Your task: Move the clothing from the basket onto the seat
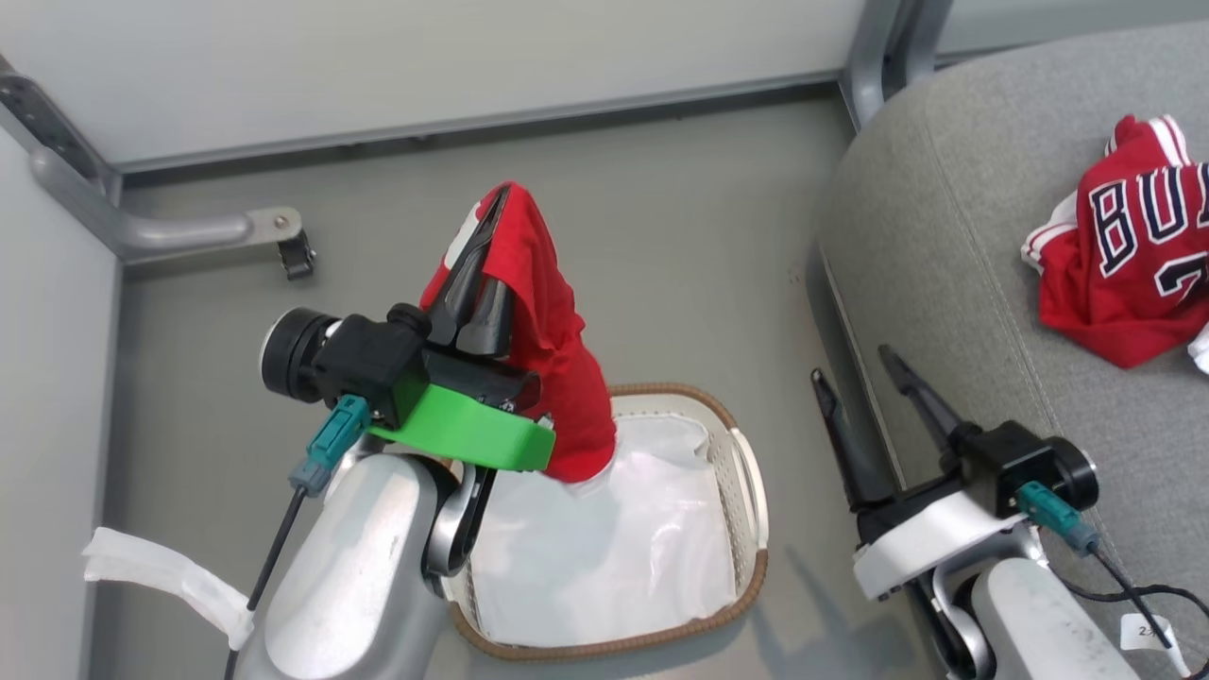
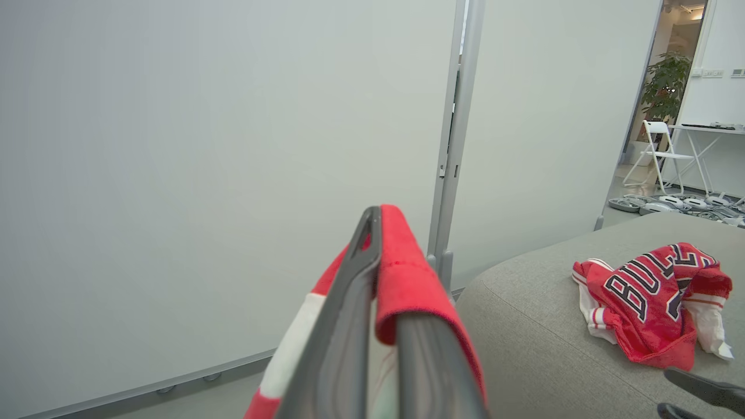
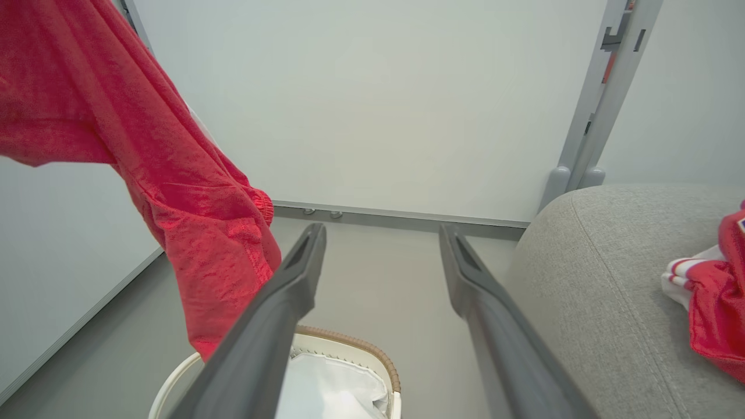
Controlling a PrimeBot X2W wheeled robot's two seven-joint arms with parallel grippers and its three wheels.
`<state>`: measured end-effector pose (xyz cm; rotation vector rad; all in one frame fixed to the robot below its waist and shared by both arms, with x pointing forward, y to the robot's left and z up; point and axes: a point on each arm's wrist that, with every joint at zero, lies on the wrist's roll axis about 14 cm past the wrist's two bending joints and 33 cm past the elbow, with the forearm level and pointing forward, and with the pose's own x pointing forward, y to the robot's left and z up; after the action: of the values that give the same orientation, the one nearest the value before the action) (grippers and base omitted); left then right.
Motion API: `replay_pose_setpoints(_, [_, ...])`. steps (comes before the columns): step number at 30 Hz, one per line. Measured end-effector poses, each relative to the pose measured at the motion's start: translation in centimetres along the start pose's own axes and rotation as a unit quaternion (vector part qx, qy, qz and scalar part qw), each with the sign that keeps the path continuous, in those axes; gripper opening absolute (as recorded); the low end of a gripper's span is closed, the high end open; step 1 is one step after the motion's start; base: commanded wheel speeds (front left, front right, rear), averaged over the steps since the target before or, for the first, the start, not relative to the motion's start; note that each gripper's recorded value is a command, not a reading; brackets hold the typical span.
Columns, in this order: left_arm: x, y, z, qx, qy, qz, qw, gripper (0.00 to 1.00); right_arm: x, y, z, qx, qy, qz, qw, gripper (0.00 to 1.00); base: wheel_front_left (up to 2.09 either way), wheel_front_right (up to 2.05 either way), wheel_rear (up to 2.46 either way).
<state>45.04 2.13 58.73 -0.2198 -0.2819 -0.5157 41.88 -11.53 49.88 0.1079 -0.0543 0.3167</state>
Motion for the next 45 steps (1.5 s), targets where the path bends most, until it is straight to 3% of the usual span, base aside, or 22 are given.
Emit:
replay_pose_setpoints(8, [-0.1, -1.8, 5.7, 0.022, -0.066, -0.022, 0.997, 0.00, 0.6, 7.7, 1.5, -0.003, -0.018, 0.115, 0.993, 1.00, 0.00, 0.00, 0.00])
replay_pose_setpoints(16, [-0.8, -3.5, 7.1, 0.009, -0.078, -0.041, 0.996, 0.00, 2.9, 17.2, 4.6, -0.014, -0.059, 0.260, 0.964, 1.00, 0.00, 0.00, 0.00])
replay_pose_setpoints(22, [-1.7, -5.7, 8.1, -0.005, -0.087, -0.067, 0.994, 0.00, 4.4, 18.8, 2.2, -0.041, -0.017, 0.282, 0.959, 1.00, 0.00, 0.00, 0.00])
replay_pose_setpoints(24, [-2.0, -6.3, 8.4, -0.009, -0.089, -0.072, 0.993, 0.00, 4.9, 18.7, 1.6, -0.042, -0.006, 0.277, 0.960, 0.42, 0.00, 0.00, 0.00])
replay_pose_setpoints(25, [-2.2, -6.5, 8.5, -0.011, -0.090, -0.073, 0.993, 0.00, 5.2, 18.5, 1.5, -0.042, -0.002, 0.273, 0.961, 0.26, 0.00, 0.00, 0.00])
replay_pose_setpoints(26, [-2.4, -6.7, 8.7, -0.010, -0.091, -0.074, 0.993, 0.00, 5.5, 18.4, 1.5, -0.040, 0.000, 0.269, 0.962, 0.00, 0.00, 0.00, 0.00])
replay_pose_setpoints(35, [-2.8, -6.8, 8.8, -0.004, -0.089, -0.068, 0.994, 0.00, 5.8, 19.0, 2.5, -0.015, -0.007, 0.269, 0.963, 0.00, 0.00, 0.00, 0.00])
replay_pose_setpoints(45, [-1.7, -6.4, 7.0, -0.012, -0.071, -0.061, 0.996, 0.00, 5.3, 15.6, 3.8, -0.004, -0.031, 0.219, 0.975, 0.00, 0.00, 0.00, 0.00])
